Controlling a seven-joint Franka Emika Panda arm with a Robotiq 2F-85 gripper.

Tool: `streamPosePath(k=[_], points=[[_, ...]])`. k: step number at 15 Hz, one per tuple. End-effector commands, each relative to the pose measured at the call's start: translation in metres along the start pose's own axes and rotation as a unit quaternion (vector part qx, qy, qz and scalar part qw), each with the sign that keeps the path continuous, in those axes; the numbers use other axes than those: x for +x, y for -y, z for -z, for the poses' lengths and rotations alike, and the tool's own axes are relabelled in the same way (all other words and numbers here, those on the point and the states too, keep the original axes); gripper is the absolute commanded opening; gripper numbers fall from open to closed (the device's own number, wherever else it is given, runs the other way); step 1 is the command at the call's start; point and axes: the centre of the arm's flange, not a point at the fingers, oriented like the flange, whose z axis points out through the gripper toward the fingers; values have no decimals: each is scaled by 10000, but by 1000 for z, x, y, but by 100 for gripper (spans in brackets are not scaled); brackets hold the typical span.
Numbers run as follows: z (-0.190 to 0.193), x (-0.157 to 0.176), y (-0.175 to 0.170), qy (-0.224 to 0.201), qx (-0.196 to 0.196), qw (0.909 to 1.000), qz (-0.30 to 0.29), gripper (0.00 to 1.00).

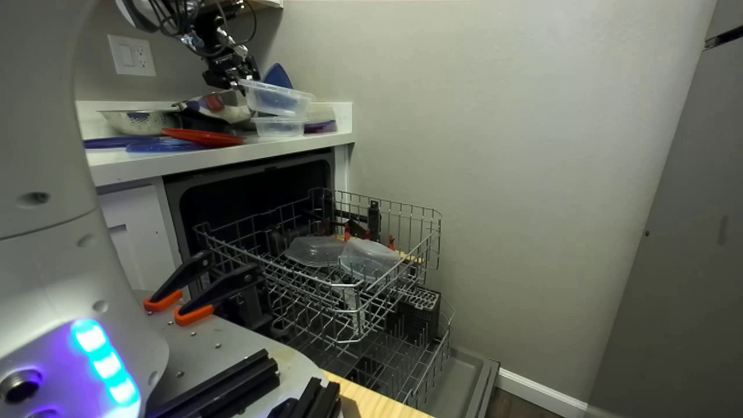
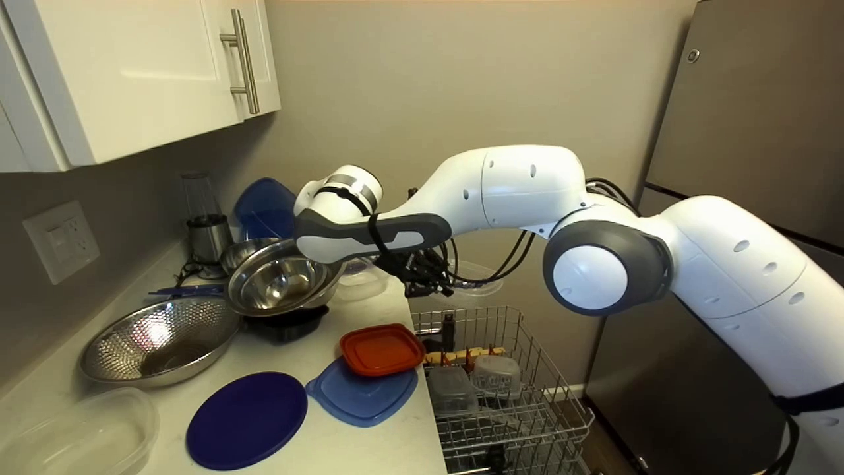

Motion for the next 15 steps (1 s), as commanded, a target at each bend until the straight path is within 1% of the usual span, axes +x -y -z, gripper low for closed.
streamPosePath(k=[1, 4, 6, 8, 10, 12, 15], points=[[50, -8, -6, 99, -790, 9950, 611, 2], [72, -18, -4, 1, -1554, 9829, 986, 2], [78, -26, -6, -326, -1850, 9778, 923, 2], [85, -30, -8, -957, -1925, 9742, 691, 2], [94, -32, -12, -1506, -1931, 9678, 584, 2], [105, -33, -16, -1951, -1954, 9599, 483, 2], [120, -33, -20, -2454, -2045, 9470, 350, 2]])
